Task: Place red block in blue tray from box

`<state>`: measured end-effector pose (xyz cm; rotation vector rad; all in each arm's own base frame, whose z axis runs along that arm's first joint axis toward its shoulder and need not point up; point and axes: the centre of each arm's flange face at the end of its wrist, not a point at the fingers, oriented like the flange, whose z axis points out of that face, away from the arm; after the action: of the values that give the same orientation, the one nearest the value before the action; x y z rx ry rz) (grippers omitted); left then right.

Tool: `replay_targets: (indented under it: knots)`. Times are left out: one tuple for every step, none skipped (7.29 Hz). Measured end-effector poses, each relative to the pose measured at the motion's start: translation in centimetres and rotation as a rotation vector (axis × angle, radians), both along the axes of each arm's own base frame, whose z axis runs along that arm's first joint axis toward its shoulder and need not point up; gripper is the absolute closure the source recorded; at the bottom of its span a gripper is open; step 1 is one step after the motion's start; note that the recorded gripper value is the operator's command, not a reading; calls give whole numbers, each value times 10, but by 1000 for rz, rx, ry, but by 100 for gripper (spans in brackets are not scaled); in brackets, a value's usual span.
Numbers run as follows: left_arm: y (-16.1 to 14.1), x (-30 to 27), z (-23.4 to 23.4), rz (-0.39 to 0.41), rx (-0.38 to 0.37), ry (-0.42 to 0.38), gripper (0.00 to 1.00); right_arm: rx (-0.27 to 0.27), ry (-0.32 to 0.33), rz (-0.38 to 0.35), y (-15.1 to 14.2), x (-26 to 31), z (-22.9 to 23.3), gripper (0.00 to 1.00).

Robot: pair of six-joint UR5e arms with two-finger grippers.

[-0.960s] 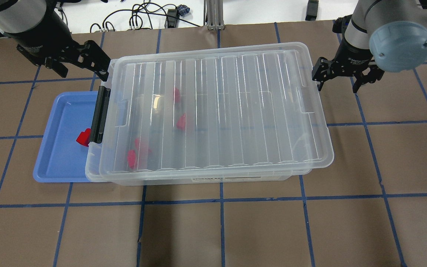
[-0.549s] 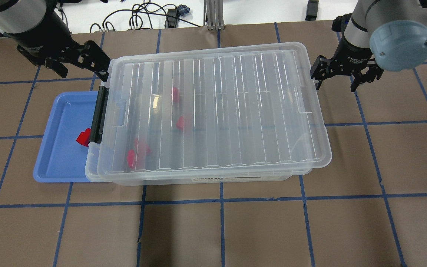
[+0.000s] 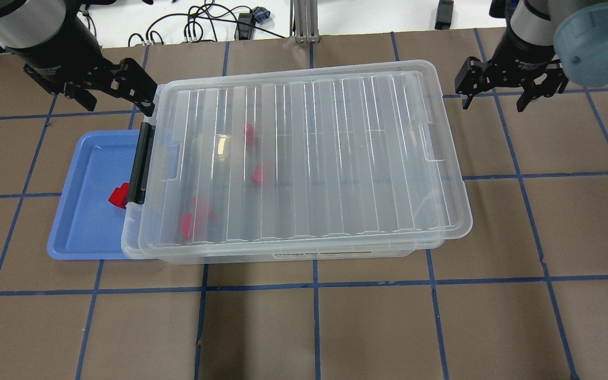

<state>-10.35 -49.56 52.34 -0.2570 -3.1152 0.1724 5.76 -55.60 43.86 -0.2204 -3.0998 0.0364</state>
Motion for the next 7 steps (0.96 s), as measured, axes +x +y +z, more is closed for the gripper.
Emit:
replay_targets:
  knots:
    - [0,0,0,0,-1,0,0,3,-5,-2,17,4,26,0]
    - [0,0,1,0,-2,0,0,18,-11,9,33,13,43,0]
    - [1,0,2,-1,-3,0,0,33,-13,44,44,33,49,0]
    - [1,-1,2,-1,-2,0,0,42,-10,86,50,57,48,0]
    - [2,-1,3,-1,-1,0,0,46,-9,107,54,70,47,0]
    - [2,-1,3,-1,0,0,0,43,-10,112,57,74,50,0]
    - [2,-1,2,-1,0,0,0,37,-10,114,59,75,54,0]
